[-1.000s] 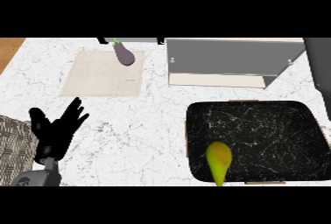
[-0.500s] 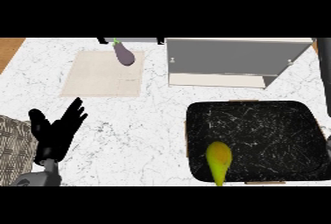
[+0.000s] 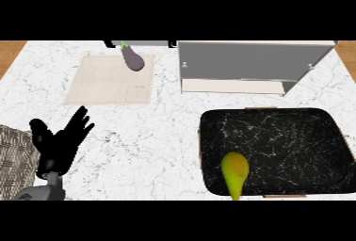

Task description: Pick the tomato from the tray and place it in the tiered shelf

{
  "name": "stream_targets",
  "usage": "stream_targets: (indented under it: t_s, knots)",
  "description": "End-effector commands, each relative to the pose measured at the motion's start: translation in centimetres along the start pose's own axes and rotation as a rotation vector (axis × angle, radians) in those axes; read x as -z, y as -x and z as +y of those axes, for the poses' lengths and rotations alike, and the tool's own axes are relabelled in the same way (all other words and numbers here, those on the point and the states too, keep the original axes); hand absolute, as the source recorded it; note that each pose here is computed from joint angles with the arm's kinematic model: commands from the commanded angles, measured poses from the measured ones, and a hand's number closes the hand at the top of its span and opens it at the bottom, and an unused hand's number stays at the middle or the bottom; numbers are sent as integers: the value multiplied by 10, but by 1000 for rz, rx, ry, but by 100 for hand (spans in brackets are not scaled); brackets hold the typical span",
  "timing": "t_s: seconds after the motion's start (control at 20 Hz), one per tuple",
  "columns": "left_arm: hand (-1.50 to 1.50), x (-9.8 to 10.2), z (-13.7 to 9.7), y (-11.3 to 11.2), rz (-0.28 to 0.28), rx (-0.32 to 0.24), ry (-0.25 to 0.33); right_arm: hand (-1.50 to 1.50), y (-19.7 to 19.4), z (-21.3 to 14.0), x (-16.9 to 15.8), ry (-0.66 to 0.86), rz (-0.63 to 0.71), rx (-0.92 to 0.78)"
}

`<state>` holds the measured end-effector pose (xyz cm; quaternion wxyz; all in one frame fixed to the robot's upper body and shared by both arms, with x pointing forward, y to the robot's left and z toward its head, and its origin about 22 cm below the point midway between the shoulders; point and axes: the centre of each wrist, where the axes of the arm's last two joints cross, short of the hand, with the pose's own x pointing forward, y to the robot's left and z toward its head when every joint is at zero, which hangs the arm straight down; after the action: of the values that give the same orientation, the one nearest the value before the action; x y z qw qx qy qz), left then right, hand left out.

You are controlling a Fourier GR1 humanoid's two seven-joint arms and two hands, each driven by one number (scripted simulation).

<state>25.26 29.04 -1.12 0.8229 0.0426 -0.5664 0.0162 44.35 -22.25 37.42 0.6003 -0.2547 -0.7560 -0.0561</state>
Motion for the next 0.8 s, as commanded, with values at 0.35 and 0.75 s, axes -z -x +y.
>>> stream_targets:
  t_s: [0.35, 0.75]
  knots:
    - [0, -6, 16, 4, 95, -9, -5, -150, 11, -124, 22, 332, 64, 99]
    - [0, -3, 2, 19, 100, -14, -3, -150, 26, -226, 13, 261, 86, 156]
